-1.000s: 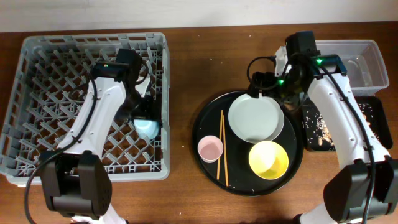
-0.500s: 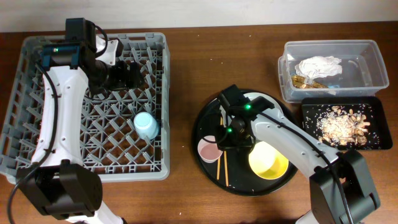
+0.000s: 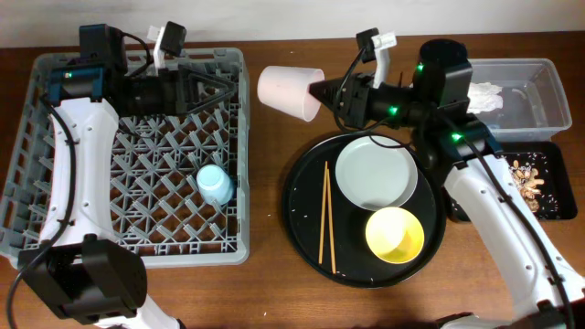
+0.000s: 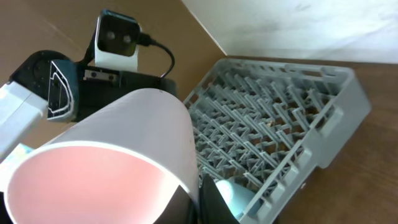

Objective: Sort waste into correct bins and load items into the dishwasher rack
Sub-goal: 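Pick the pink cup with the right gripper, hand to left, place in rack, then grasp the yellow bowl with the left gripper and stand it in the rack's back row, then grasp the white plate with the left gripper and stand it upright in the rack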

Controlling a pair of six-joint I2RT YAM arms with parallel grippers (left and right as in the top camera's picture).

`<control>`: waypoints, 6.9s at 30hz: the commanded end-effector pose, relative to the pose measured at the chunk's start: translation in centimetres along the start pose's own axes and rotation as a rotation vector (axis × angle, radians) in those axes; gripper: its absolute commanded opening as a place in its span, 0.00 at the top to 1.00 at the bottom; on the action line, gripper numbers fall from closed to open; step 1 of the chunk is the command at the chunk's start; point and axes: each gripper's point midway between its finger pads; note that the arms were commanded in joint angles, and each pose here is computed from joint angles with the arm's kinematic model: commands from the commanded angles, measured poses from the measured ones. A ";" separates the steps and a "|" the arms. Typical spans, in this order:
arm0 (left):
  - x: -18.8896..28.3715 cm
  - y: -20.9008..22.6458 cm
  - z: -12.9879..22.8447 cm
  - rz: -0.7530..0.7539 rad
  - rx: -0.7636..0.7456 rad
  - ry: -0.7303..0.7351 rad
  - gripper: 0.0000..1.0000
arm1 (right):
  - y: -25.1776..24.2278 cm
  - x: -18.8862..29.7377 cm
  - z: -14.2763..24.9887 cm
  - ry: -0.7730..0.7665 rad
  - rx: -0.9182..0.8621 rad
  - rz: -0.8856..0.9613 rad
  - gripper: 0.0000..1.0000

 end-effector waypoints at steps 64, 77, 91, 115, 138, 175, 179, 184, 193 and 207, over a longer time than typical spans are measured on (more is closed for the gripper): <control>8.9 14.5 5.9 -1.300 0.143 0.232 0.37 | -13.6 8.4 11.3 0.334 -0.331 0.673 0.01; 8.3 13.9 21.4 -1.592 0.428 0.430 0.41 | -13.6 9.0 12.3 0.370 -0.354 0.702 0.02; 7.0 19.7 21.7 -1.563 0.360 0.330 0.01 | -13.7 9.5 12.7 0.389 -0.365 0.725 0.02; -24.2 25.3 13.1 -0.955 -0.215 0.333 0.09 | -13.8 24.3 12.4 0.314 -0.602 1.163 0.17; -25.0 21.1 27.2 -1.044 -0.414 0.844 0.99 | -13.4 24.7 13.2 0.364 -0.596 1.173 0.18; 4.6 26.3 -6.6 -2.316 -0.405 0.113 0.66 | -14.8 25.2 11.6 0.307 -0.534 1.227 0.14; 4.1 26.2 -6.2 -2.309 -0.411 0.134 0.35 | -14.8 25.3 11.6 0.306 -0.533 1.230 0.13; 2.1 24.1 -7.2 -2.145 -0.377 0.097 0.13 | -14.9 25.3 11.5 0.300 -0.529 1.230 0.13; -15.4 16.8 0.4 -1.021 -0.237 0.383 0.05 | -15.0 25.2 11.2 0.291 -0.522 1.230 0.12; -23.9 28.9 16.2 -1.053 -0.111 0.821 0.23 | -14.9 25.3 11.4 0.299 -0.528 1.230 0.12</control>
Point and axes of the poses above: each gripper's point midway between its finger pads, its own x axis back along the fingers, its own y axis along the line the jaws close on, z = x × y, and after that the axes turned 8 degrees about x, right-handed
